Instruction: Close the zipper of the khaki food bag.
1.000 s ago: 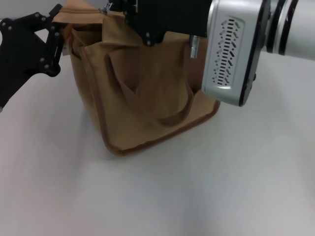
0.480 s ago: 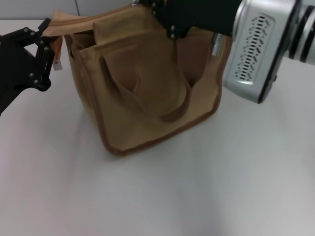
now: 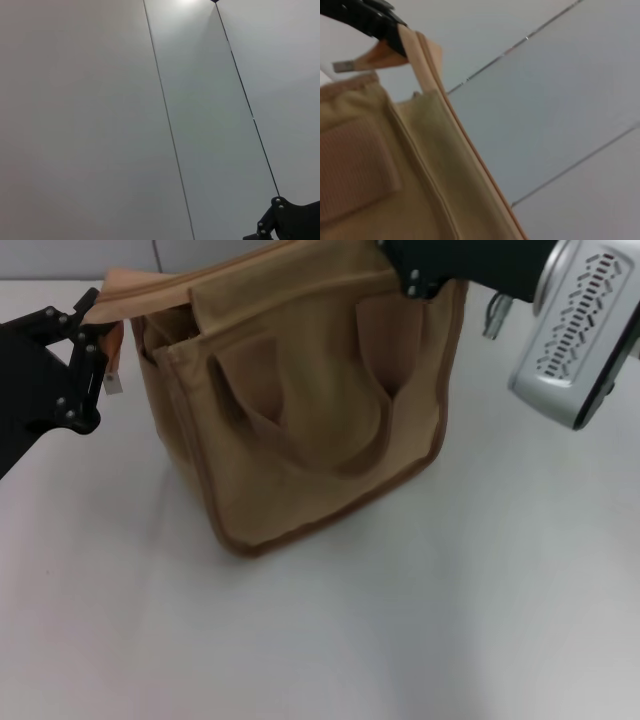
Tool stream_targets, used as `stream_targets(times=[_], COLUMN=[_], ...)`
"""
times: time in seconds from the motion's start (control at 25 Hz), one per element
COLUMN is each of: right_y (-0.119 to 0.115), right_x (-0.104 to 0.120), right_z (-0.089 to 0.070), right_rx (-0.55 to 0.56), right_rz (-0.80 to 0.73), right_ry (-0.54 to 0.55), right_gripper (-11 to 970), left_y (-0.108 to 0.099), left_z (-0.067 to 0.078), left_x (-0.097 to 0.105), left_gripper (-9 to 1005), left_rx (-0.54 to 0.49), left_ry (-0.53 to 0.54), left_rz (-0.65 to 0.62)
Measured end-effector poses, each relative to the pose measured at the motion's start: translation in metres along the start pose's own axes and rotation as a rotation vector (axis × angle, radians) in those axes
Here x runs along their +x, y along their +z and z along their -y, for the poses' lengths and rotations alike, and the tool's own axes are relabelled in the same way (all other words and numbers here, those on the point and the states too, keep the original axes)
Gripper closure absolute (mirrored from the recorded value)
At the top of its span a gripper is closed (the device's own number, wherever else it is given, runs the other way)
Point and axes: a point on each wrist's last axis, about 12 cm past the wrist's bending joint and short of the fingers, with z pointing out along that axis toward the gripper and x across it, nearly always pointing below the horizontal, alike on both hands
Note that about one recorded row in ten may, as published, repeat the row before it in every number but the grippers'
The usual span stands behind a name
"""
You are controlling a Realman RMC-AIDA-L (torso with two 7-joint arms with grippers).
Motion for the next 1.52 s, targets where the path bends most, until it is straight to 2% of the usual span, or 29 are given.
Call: stream_targets(times=[0.4,0.64,1.28,1.52], right_y=[-0.014,-0.016,-0.018,-0.023], right_x=[0.019,0.025,0.028,0.026], right_z=[0.005,0.003,0.003,0.005], right_rx=[0.053,0.051,0.056,0.097], right_rz=[-0.058,-0.075,-0.08,-0.041], right_ry=[0.056,0.071,0.084,0.159], right_gripper=[959,960,957,954], left_y=[-0.004,-0.005,-0.004,-0.003], left_z=[0.001,0.001,0.001,0.001], left_x=[0.001,0.003,0.004,0.004], left_gripper=[973,973,973,973], left_rx=[-0.012,-0.019,-0.027,-0.02], left_ry=[-0.005,-0.005,-0.012,-0.011], left_rz=[-0.011,-0.023,-0.03,-0.029])
